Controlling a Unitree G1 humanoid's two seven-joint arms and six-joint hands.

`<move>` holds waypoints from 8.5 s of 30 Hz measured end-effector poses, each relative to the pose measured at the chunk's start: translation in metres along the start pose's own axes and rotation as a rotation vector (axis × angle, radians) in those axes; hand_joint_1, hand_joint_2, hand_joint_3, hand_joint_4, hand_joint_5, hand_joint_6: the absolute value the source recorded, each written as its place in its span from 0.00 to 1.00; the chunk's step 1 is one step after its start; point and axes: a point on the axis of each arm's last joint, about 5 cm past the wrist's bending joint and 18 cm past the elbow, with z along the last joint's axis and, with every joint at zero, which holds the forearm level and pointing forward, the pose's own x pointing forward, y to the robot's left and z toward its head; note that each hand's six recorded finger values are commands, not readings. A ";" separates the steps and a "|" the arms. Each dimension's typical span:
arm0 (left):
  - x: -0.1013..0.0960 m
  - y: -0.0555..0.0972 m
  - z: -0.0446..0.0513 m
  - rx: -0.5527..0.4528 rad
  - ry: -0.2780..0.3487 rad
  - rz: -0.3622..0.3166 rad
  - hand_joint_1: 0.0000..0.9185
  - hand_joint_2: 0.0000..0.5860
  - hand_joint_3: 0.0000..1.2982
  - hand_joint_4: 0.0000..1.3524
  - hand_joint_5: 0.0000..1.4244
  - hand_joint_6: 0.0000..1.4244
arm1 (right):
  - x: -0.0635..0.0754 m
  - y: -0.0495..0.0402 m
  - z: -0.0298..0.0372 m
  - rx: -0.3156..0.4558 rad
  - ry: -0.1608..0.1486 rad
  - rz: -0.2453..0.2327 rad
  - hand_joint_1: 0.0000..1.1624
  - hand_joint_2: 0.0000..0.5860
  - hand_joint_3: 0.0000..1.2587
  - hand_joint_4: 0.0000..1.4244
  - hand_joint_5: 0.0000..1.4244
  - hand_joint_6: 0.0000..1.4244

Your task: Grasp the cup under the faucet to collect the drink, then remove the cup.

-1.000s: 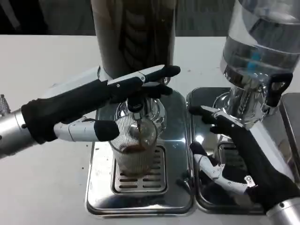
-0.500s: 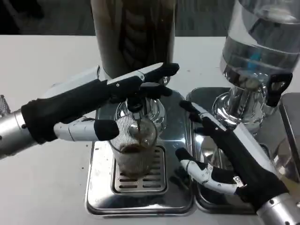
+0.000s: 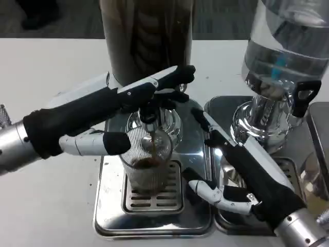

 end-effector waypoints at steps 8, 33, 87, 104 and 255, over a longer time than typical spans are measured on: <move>0.000 -0.002 0.0017 0.003 -0.008 -0.001 0.00 0.05 0.00 0.00 0.08 0.13 | 0.001 0.0010 -0.0007 0.007 0.002 -0.001 0.76 0.60 0.00 0.00 0.00 0.06; 0.000 -0.003 0.0019 0.000 -0.014 0.005 0.00 0.05 0.00 0.00 0.05 0.13 | 0.014 0.0102 -0.0080 0.046 -0.008 -0.002 0.78 0.73 0.00 0.00 0.00 0.06; -0.002 -0.003 0.0039 0.007 -0.011 0.019 0.00 0.07 0.00 0.00 0.07 0.11 | 0.034 0.0140 -0.0079 0.066 -0.046 0.000 0.59 0.91 0.00 0.00 0.00 0.07; -0.004 -0.004 0.0047 0.009 -0.003 0.028 0.00 0.07 0.01 0.00 0.11 0.11 | 0.038 0.0173 -0.0077 0.077 -0.056 0.020 0.52 1.00 0.00 0.00 0.00 0.07; -0.102 -0.048 0.0061 0.058 0.233 0.654 0.00 0.24 0.44 0.42 0.42 0.42 | 0.078 0.0254 -0.0335 0.037 -0.030 0.153 0.33 0.16 0.00 0.00 0.00 0.05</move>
